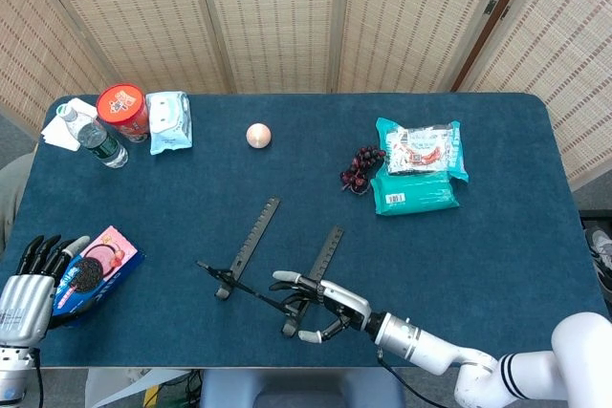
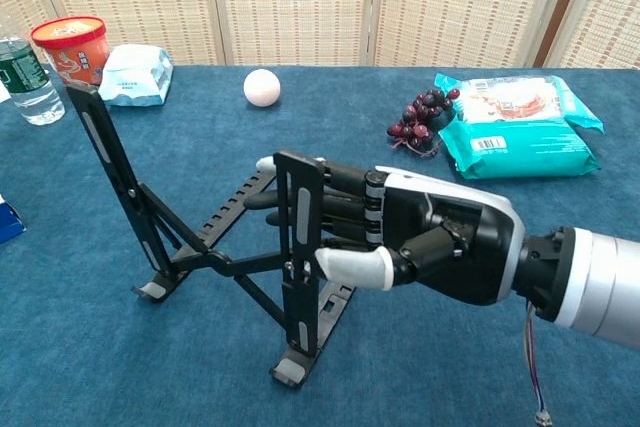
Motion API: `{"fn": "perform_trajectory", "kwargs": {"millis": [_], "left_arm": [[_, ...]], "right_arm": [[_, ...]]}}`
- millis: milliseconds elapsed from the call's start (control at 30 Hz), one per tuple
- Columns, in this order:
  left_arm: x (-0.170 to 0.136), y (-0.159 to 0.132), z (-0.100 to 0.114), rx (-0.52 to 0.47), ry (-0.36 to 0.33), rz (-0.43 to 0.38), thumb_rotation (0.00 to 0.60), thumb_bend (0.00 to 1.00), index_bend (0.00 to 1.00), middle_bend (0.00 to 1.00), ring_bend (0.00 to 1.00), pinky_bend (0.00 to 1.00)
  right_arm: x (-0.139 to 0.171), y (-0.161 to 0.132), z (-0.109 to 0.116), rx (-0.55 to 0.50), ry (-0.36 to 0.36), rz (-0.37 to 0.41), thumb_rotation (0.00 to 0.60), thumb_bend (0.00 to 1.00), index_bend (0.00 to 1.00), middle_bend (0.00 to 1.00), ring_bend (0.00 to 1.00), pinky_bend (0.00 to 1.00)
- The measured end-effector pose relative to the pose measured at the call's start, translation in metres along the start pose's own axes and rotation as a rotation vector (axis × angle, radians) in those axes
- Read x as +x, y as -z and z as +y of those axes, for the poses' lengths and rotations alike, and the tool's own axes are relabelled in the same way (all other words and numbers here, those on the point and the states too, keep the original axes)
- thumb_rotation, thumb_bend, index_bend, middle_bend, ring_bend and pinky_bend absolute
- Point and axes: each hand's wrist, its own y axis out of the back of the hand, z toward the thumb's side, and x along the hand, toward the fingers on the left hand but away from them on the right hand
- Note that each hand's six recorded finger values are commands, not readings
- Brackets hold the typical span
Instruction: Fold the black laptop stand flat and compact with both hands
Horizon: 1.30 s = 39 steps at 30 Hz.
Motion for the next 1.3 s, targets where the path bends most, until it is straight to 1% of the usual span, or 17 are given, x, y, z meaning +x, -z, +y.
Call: {"fn": "perform_trajectory", "kwargs": {"millis": [500,833,933,1067,1300], "left_arm": [[0.000,0.000,0.000,0.003,0.002,-0.002,0.600,0.13,0.14,0.20,0.10,0.00],[0.000,0.000,-0.001,0.005,0.004,-0.001,0.600,0.13,0.14,0.20,0.10,0.00],[-0.001,-0.001,-0.001,0.006,0.006,-0.002,0.600,0.13,0.14,0.20,0.10,0.00],[0.000,-0.001,-0.001,0.006,0.006,-0.003,0.600,0.13,0.14,0.20,0.10,0.00],[-0.001,-0.002,-0.001,0.005,0.005,-0.004,0.600,0.13,0.14,0.20,0.10,0.00]], "right_arm": [[-0.003,0.016,-0.005,-0.039,0.000,-0.025,0.600,0.19,0.00,0.15,0.07,0.18],[-0.005,0.018,-0.007,-0.055,0.010,-0.020,0.600,0.20,0.00,0.15,0.07,0.18],[-0.004,0.016,-0.004,-0.061,0.024,-0.007,0.600,0.20,0.00,0.15,0.07,0.18],[-0.003,0.012,-0.001,-0.093,0.049,0.014,0.600,0.21,0.00,0.15,0.07,0.18],[-0.004,0.015,-0.007,-0.178,0.042,0.013,0.600,0.21,0.00,0.15,0.07,0.18]]}}
